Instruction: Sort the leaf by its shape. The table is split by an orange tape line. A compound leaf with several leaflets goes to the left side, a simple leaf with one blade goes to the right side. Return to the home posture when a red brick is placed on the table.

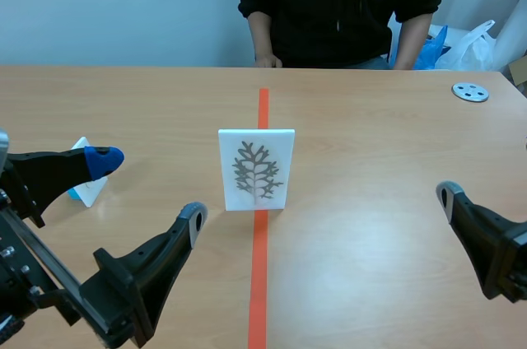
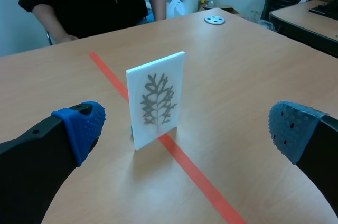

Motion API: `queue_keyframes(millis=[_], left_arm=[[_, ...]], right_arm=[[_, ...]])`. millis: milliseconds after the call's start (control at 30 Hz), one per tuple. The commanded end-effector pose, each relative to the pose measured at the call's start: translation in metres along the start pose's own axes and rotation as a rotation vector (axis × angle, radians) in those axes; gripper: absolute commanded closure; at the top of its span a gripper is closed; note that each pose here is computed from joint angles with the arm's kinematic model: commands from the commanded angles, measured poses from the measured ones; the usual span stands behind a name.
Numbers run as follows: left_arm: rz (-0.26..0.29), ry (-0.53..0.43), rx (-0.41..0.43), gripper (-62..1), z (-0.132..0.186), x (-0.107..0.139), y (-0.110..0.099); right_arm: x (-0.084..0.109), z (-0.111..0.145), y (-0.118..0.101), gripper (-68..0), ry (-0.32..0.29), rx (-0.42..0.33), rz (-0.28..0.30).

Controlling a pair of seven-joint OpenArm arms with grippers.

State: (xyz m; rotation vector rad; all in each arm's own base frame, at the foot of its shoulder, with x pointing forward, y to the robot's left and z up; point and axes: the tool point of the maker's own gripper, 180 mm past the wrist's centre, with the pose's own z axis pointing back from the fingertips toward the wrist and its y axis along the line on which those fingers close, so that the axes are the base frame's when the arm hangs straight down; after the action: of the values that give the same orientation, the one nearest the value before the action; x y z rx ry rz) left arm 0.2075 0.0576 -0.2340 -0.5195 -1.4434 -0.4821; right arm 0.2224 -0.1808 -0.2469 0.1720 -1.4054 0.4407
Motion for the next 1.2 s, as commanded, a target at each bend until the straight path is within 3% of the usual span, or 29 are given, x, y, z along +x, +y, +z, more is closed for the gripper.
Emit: queue_keyframes(millis=[0,300,400,600,833,1167], left_arm=[[0.004,-0.021,0.001,-62.3,0.0,0.005,0.001],[0.006,-0.019,0.002,-62.3,0.0,0.004,0.0],[0.007,-0.017,0.002,-62.3,0.001,0.004,0.0],[0.007,-0.009,0.002,-62.3,0.001,0.002,0.0],[0.007,-0.009,0.002,-62.3,0.001,0.002,0.0],[0.007,-0.008,0.002,-62.3,0.001,0.002,0.0]], right_arm=[[0.005,-0.004,-0.007,-67.9,-0.034,-0.007,0.018],[-0.023,-0.027,-0.007,-67.9,-0.014,0.016,0.097],[-0.033,-0.037,-0.009,-67.9,-0.013,-0.014,0.116],[-0.052,-0.065,0.002,-67.9,-0.027,0.008,0.062],[-0.058,-0.103,0.035,-67.9,-0.061,0.089,-0.025],[-0.048,-0.147,0.092,-66.3,-0.095,0.236,-0.018]])
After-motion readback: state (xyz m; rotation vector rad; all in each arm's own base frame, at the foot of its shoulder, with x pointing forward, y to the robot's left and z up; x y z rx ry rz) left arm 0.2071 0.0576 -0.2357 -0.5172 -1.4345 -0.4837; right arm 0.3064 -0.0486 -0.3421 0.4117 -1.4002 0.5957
